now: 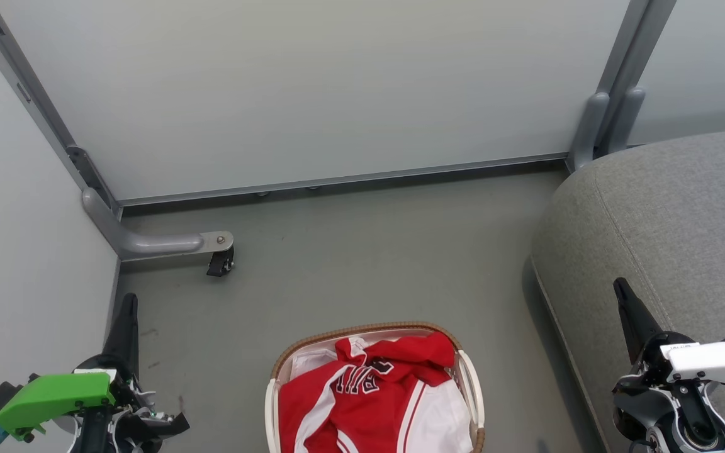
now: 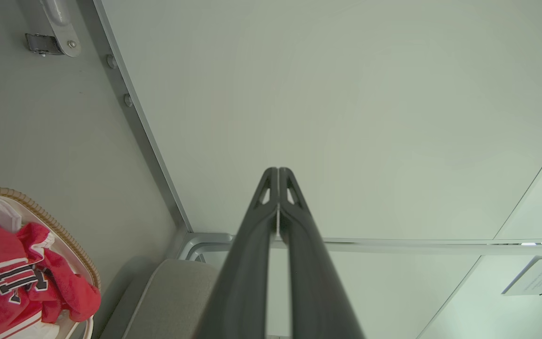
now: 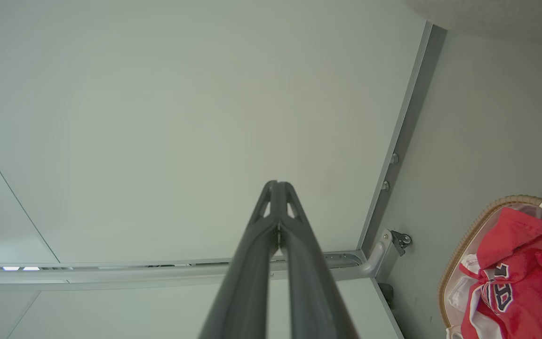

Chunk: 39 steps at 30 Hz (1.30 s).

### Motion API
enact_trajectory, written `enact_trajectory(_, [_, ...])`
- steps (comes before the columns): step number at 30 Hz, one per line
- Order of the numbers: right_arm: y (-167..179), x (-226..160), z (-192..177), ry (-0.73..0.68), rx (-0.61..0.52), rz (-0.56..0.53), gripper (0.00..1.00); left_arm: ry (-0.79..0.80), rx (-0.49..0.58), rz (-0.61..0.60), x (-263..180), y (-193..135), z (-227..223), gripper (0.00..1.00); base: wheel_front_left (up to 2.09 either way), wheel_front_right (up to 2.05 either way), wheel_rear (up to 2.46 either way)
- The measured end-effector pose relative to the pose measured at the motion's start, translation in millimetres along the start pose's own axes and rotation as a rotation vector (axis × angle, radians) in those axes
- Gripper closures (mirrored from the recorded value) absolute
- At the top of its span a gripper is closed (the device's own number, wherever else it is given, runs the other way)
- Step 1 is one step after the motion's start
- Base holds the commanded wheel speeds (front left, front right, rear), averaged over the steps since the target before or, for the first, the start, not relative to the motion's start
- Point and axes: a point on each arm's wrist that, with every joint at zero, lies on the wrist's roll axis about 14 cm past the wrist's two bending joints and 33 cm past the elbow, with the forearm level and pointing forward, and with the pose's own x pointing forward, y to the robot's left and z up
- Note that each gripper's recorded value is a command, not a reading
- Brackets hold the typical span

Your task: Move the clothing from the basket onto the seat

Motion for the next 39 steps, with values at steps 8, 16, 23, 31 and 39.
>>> enact_trajectory(8, [0, 0, 0, 0.0, 0.0, 0.0, 1.0, 0.0, 0.0, 0.0, 0, 0, 0, 1.0, 0.0, 0.0, 0.0])
enact_trajectory(16, [-22, -8, -5, -0.003, 0.013, -0.066, 0.0, 0.001, -0.007, 0.079, -11, 26, -4, 0.0, 0.0, 0.0, 0.0])
enact_trajectory(23, [-23, -8, -6, -0.016, -0.019, -0.071, 0.0, 0.002, 0.026, 0.07, -10, 23, -10, 0.0, 0.0, 0.0, 0.0])
enact_trajectory(31, [-27, -10, -1, -0.039, -0.125, -0.085, 0.0, -0.001, 0.114, 0.059, -11, 20, -14, 0.0, 0.0, 0.0, 0.0])
enact_trajectory(39, [-19, -10, 6, -0.062, -0.289, -0.069, 0.0, 0.018, 0.237, 0.013, -8, 6, -24, 0.0, 0.0, 0.0, 0.0])
